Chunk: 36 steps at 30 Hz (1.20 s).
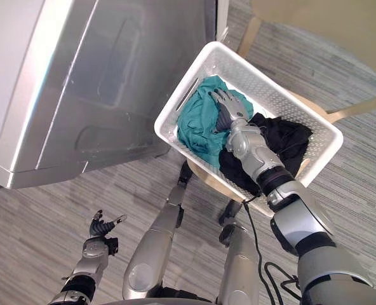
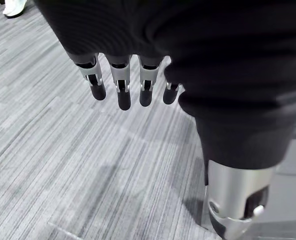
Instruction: Pick up the laundry basket with both hands and put the clothes into the washing machine.
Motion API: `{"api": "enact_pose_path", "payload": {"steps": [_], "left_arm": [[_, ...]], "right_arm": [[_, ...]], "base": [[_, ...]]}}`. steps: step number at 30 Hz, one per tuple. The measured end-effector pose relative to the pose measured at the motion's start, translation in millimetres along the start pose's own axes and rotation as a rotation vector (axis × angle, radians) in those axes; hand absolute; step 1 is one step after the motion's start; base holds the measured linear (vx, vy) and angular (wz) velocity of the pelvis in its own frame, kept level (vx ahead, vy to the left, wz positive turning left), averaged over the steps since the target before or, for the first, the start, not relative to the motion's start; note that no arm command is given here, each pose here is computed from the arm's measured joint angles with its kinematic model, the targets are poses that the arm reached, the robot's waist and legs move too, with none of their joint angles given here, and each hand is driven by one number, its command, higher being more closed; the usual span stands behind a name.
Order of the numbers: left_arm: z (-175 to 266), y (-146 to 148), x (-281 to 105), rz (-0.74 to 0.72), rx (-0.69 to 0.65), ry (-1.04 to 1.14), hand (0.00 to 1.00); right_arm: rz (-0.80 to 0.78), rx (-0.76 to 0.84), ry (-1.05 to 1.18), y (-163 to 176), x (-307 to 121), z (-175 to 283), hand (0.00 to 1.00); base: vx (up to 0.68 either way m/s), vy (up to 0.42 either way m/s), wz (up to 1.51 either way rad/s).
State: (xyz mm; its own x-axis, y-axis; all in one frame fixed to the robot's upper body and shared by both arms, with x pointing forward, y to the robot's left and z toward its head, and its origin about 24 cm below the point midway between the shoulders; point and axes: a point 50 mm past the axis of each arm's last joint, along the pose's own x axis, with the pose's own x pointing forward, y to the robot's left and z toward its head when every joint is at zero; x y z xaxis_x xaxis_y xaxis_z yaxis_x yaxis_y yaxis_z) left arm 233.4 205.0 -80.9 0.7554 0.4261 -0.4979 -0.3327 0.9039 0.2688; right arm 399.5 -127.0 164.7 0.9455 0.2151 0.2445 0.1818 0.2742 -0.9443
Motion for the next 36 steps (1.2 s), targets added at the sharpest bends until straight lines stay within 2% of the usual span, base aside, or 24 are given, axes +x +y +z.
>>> {"api": "enact_pose_path", "payload": {"steps": [7, 11, 16, 20, 23, 27, 33, 36], "left_arm": [[30, -7, 4, 0.006, -0.049, -0.094, 0.00], [31, -6, 4, 0.008, -0.070, -0.090, 0.00], [26, 0, 4, 0.027, -0.083, -0.072, 0.00], [19, 3, 4, 0.036, -0.079, -0.040, 0.00], [1, 9, -1, 0.045, -0.060, 0.009, 0.00], [-42, 20, -13, 0.039, 0.000, 0.156, 0.00], [-83, 38, -27, 0.055, 0.058, 0.308, 0.00], [-92, 45, -31, 0.083, 0.043, 0.343, 0.00]], "right_arm": [[-0.083, 0.036, 0.016, -13, 6, 4, 1.00], [-0.106, 0.184, 0.055, -17, 4, 1, 1.00], [-0.076, 0.367, 0.107, 6, -16, -3, 1.00], [-0.163, 0.506, 0.079, -2, -36, 1, 1.00], [-0.214, 0.662, 0.079, 1, -59, 5, 1.00], [-0.220, 0.909, 0.164, 28, -102, 8, 1.00], [-0.243, 1.133, 0.259, 47, -138, 11, 1.00], [-0.271, 1.243, 0.273, 48, -155, 9, 1.00]], "base": [[0.01, -0.087, 0.12], [0.03, -0.053, 0.06], [0.01, -0.038, 0.07], [-0.05, -0.029, -0.15], [-0.03, -0.043, -0.14], [0.03, -0.057, -0.18], [0.01, -0.018, -0.57], [-0.02, 0.030, -0.45]]}}
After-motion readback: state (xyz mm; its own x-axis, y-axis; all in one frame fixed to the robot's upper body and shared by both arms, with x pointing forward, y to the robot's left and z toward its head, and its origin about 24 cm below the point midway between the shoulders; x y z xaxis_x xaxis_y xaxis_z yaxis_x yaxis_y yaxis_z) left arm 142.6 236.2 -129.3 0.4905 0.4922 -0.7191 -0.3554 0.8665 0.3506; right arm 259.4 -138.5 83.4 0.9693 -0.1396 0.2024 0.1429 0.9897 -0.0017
